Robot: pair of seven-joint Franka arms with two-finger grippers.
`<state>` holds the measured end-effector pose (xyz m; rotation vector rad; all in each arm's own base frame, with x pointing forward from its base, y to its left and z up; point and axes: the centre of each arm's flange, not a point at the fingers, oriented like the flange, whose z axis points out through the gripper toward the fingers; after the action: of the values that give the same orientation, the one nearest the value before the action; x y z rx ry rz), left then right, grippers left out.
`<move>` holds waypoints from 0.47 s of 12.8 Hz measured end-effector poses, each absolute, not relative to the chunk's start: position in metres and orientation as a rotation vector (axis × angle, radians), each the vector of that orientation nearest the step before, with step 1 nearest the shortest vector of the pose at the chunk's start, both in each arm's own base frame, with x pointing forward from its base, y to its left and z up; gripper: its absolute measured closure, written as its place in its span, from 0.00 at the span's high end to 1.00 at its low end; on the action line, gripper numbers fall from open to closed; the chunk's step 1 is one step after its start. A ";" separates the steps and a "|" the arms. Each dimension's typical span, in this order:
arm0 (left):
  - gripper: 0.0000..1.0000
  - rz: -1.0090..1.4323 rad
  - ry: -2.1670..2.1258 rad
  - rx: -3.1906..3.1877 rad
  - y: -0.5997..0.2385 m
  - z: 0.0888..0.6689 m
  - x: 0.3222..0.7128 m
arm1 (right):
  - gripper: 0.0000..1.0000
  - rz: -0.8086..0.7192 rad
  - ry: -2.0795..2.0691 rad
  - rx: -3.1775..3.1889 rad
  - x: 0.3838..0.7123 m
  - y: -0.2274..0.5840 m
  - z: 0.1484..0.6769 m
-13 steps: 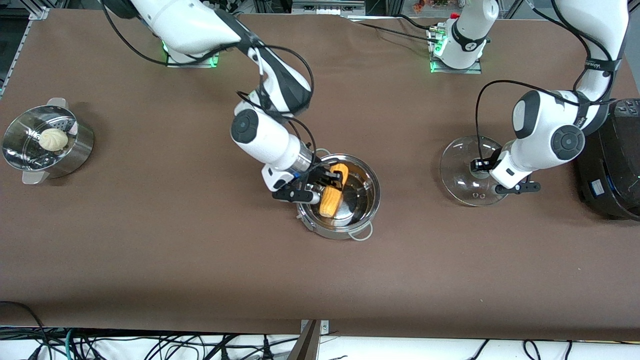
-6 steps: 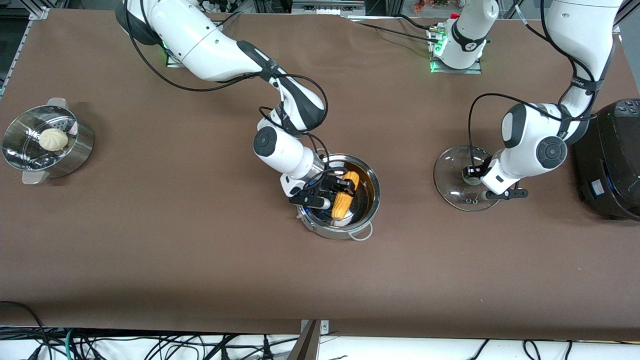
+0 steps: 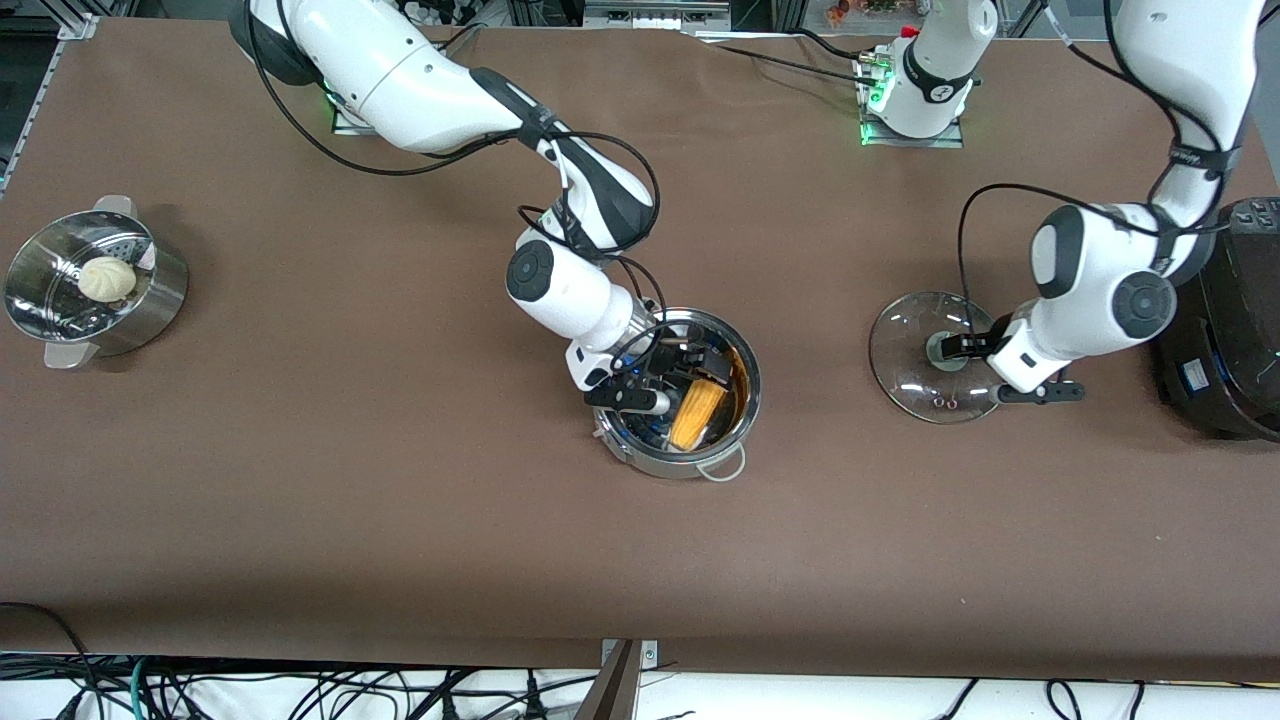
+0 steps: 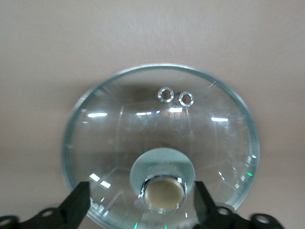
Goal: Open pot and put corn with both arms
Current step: 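Open the right gripper over the pot while the left gripper releases the lid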
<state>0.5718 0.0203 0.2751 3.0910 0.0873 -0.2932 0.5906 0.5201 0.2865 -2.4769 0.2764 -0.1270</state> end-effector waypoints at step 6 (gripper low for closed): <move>1.00 -0.161 0.073 3.130 0.016 0.491 0.572 | 1.00 -0.027 0.148 -2.733 0.609 0.446 0.383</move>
<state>0.5724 0.0161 0.4911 3.1304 0.0731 -0.1609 0.6094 0.4455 0.3826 -2.7335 0.1476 -0.0273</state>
